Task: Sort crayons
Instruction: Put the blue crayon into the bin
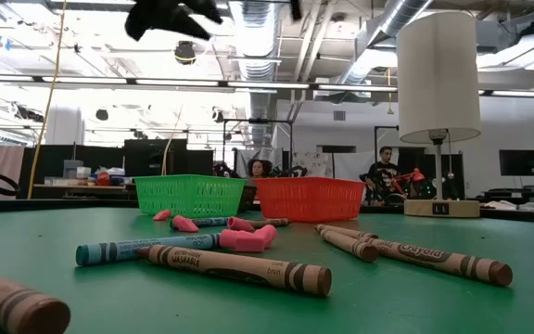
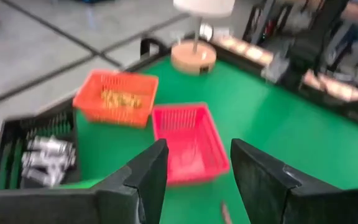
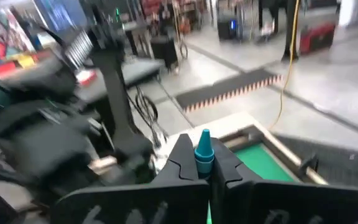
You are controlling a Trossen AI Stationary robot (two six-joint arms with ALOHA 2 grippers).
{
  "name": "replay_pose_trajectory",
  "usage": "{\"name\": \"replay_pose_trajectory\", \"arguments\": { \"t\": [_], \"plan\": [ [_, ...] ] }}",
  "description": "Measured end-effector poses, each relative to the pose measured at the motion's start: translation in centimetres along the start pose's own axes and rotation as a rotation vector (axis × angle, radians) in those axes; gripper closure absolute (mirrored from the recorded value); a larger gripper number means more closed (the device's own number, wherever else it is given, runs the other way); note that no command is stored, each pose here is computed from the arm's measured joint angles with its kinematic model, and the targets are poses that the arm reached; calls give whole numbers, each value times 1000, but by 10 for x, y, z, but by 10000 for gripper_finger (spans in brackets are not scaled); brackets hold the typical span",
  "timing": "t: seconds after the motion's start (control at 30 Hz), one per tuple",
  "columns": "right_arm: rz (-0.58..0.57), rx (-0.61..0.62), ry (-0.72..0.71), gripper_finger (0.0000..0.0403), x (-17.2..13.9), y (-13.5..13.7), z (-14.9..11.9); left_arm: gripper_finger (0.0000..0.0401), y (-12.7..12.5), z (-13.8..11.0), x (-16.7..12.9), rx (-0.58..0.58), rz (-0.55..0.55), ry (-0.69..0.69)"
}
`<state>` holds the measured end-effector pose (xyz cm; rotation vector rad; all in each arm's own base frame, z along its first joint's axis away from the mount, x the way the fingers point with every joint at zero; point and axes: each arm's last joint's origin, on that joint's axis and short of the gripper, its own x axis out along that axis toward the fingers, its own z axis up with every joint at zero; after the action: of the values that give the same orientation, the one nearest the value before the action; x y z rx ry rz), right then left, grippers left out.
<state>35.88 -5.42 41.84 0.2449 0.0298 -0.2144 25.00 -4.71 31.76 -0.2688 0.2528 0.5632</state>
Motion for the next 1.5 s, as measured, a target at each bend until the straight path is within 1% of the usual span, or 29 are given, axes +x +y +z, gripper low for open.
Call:
{"name": "replay_pose_trajectory", "arguments": {
  "t": [0.07, 0.17, 0.33, 0.5, 0.63, 0.7, 0.87, 1.1, 1.2, 1.3, 1.33, 1.43, 1.47, 1.5],
  "plan": [
    [-3, 18, 49, 402, 16, -11, -14, 237, 5, -2, -9, 5, -8, 47],
    [36, 81, 99, 402, 38, -27, -32, 237, 13, -2, -27, -1, -5, 79],
    [68, 172, 174, 403, 77, -48, -74, 237, 27, 2, -55, -28, 30, 59],
    [68, 241, 257, 402, 107, -62, -121, 237, 39, 4, -68, -37, 62, 41],
    [34, 291, 340, 402, 122, -71, -157, 237, 43, 4, -71, -40, 74, 49],
    [25, 304, 357, 397, 127, -74, -169, 237, 43, 3, -71, -39, 72, 55],
    [11, 314, 391, 355, 133, -78, -186, 237, 44, 2, -71, -39, 78, 65],
    [15, 293, 395, 292, 133, -80, -186, 237, 45, 1, -72, -33, 82, 71],
    [63, 313, 405, 271, 132, -82, -183, 237, 44, 1, -72, -31, 73, 81],
    [144, 335, 407, 259, 128, -84, -162, 237, 44, -2, -71, -13, 47, 124],
    [167, 334, 386, 258, 128, -84, -152, 237, 44, -3, -71, -8, 41, 138],
    [183, 326, 367, 257, 116, -86, -120, 237, 41, -8, -68, 17, 24, 191],
    [192, 307, 330, 258, 112, -84, -106, 237, 39, -9, -67, 14, 15, 201],
    [186, 291, 324, 260, 103, -85, -93, 237, 37, -11, -65, 18, 12, 214]
  ]
}}
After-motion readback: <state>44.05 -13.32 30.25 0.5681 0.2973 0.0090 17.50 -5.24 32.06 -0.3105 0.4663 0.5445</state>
